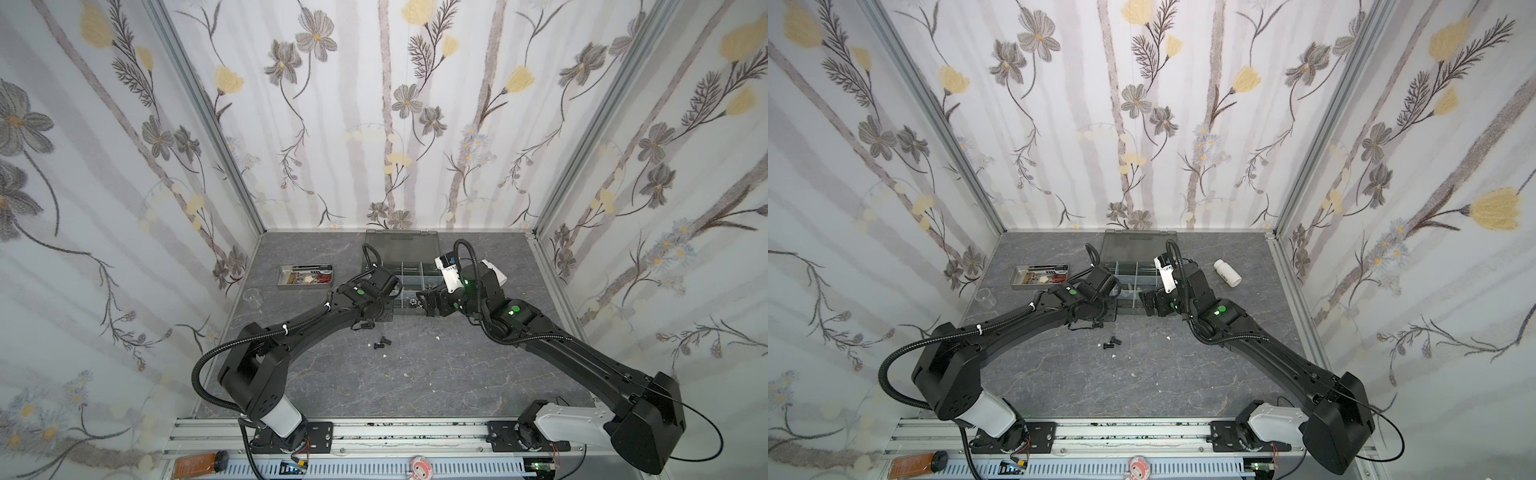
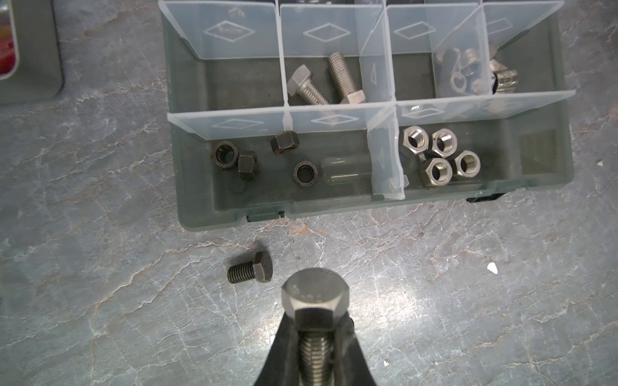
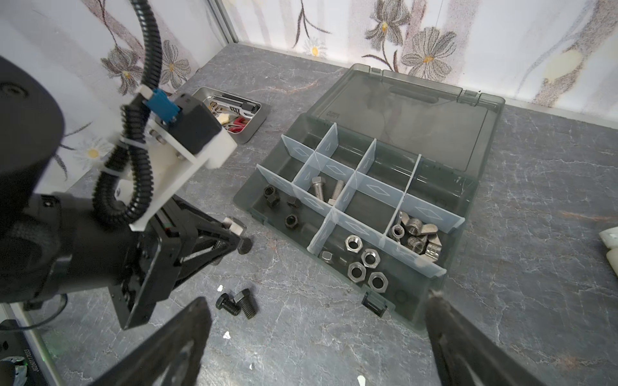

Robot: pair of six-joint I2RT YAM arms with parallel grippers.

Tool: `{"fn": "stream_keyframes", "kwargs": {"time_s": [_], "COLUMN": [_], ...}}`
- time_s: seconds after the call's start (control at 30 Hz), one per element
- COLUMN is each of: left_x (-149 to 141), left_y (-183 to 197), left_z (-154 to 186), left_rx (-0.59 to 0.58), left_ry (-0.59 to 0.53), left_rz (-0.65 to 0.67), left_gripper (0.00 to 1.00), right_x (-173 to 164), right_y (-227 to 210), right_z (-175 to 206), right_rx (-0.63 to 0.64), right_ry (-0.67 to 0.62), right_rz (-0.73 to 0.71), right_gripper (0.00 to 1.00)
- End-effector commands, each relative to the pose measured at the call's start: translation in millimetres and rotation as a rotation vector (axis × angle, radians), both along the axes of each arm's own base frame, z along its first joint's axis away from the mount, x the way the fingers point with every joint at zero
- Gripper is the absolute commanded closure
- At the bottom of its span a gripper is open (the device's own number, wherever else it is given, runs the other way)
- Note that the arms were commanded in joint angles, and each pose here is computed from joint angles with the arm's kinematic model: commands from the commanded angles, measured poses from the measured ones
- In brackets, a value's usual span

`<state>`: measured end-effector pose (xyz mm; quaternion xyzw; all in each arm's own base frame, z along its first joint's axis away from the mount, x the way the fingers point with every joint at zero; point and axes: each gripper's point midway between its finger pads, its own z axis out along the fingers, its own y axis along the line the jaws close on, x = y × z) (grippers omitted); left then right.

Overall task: Sort the screws and nuts into containers
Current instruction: Place the screw into the container.

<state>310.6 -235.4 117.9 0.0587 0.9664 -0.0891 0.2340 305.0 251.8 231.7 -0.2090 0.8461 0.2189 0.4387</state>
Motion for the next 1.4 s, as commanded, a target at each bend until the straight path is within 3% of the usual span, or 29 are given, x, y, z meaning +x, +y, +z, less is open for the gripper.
{"fn": "stream_keyframes", "kwargs": {"time_s": [0.0, 0.77, 1.37], "left_x": [7, 82, 122], "left_y": [2, -14, -30], "left_z": [7, 10, -25], "left_rx": [0.014, 0.003, -0.014], "left_ry": [-0.018, -0.017, 0.047], "left_rz": [0.007, 0.009, 0.020], "left_gripper": [0.90, 0.93, 0.96], "right_x": [0, -9, -6], "right_y": [-1, -13, -4], "right_z": [1, -43, -75], "right_rx": [0.035, 0.113, 0.091], "right_ry": [-0.008, 0.010, 0.060], "right_rz": [-0.015, -0.080, -0.057], "right_gripper": [0.00, 0.00, 0.00]}}
